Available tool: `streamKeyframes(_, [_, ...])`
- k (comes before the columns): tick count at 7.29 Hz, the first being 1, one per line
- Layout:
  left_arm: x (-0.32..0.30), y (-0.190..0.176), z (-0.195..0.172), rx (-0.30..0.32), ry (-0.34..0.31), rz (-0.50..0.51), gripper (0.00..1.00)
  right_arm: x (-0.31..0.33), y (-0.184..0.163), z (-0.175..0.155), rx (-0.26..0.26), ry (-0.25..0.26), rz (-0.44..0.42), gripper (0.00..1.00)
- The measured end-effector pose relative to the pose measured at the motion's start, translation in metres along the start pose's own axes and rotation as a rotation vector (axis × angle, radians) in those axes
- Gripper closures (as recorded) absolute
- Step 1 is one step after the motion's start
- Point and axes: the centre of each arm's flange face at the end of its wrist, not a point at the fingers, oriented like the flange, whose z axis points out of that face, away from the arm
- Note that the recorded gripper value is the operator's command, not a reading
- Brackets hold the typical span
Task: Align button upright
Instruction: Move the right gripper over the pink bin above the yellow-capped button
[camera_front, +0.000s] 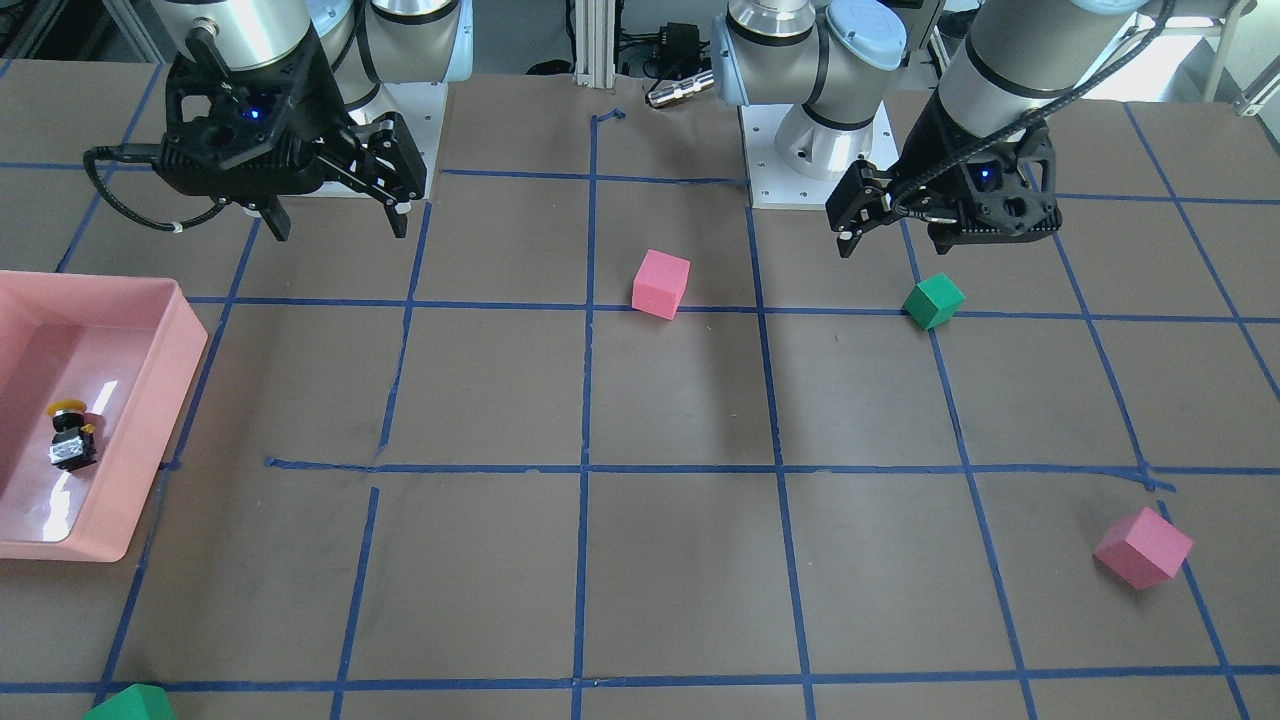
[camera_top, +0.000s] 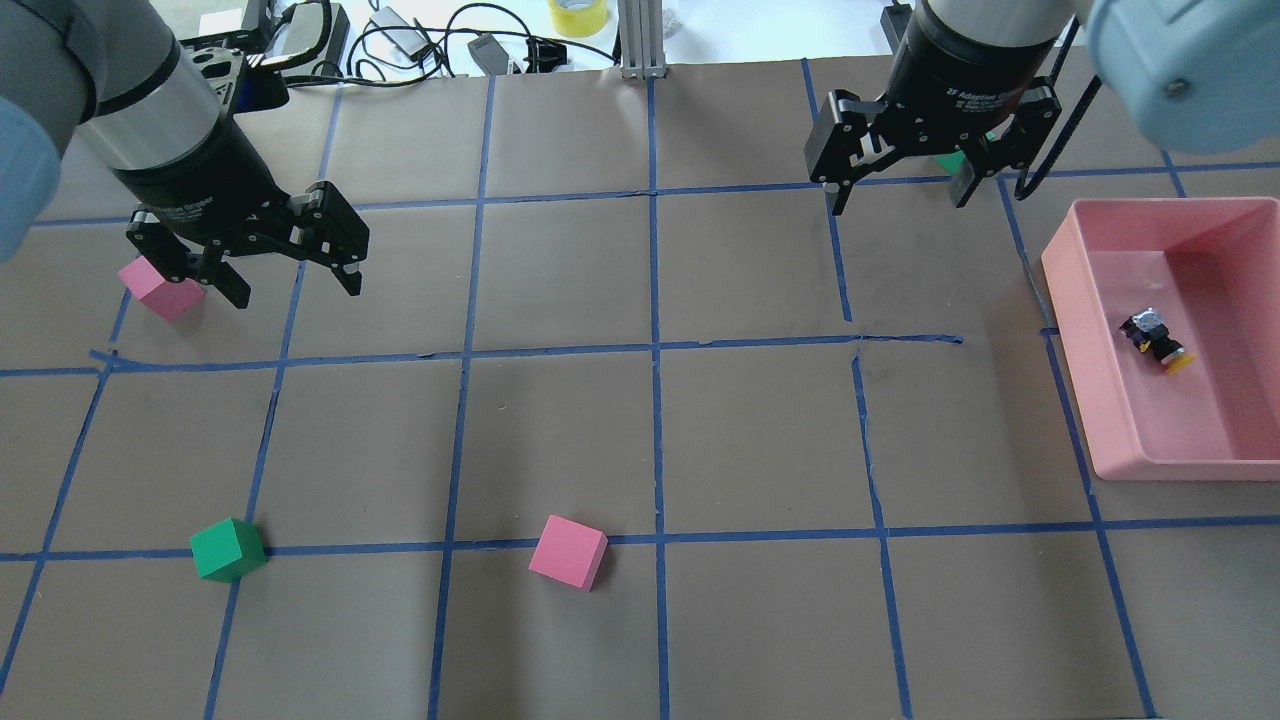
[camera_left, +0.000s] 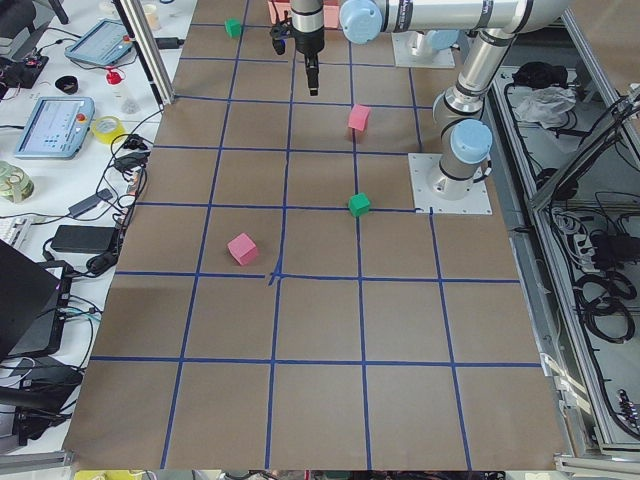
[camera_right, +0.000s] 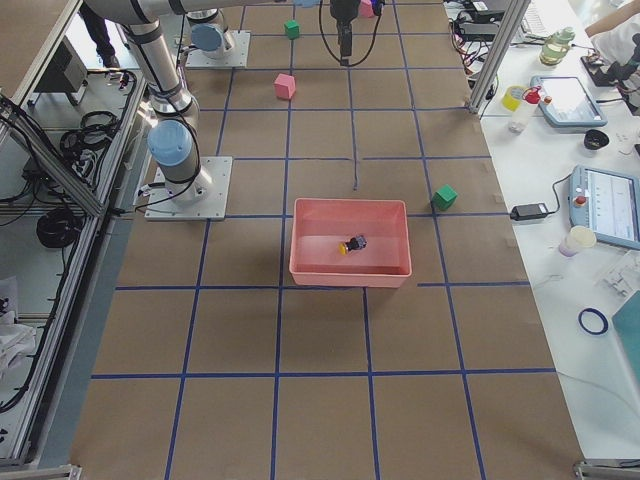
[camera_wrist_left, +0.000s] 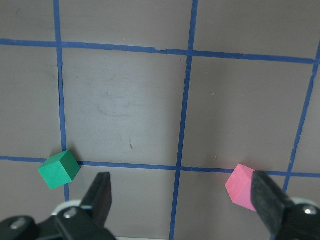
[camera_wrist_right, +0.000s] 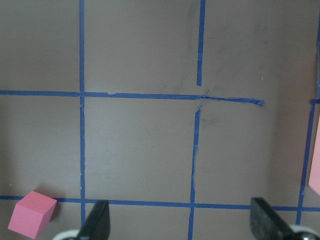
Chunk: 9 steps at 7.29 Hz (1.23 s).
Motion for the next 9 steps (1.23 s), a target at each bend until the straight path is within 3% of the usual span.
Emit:
streamKeyframes(3, [0.0,0.0,0.0,-0.003,-0.001,0.0,0.0,0.04,-0.018,0.026,-0.049,0.006,0.063,0.0])
streamKeyframes(6, [0.0,0.001,-0.001,0.0,-0.003,0.0,0.0,0.195,-0.038,0.074,-0.122,-0.014,0.15,0.0])
streamKeyframes(9, [0.0,0.001,-0.005,0.011,-0.003,0.0,0.0,0.328,-0.046,0.141,-0.092,0.021,0.129,0.0])
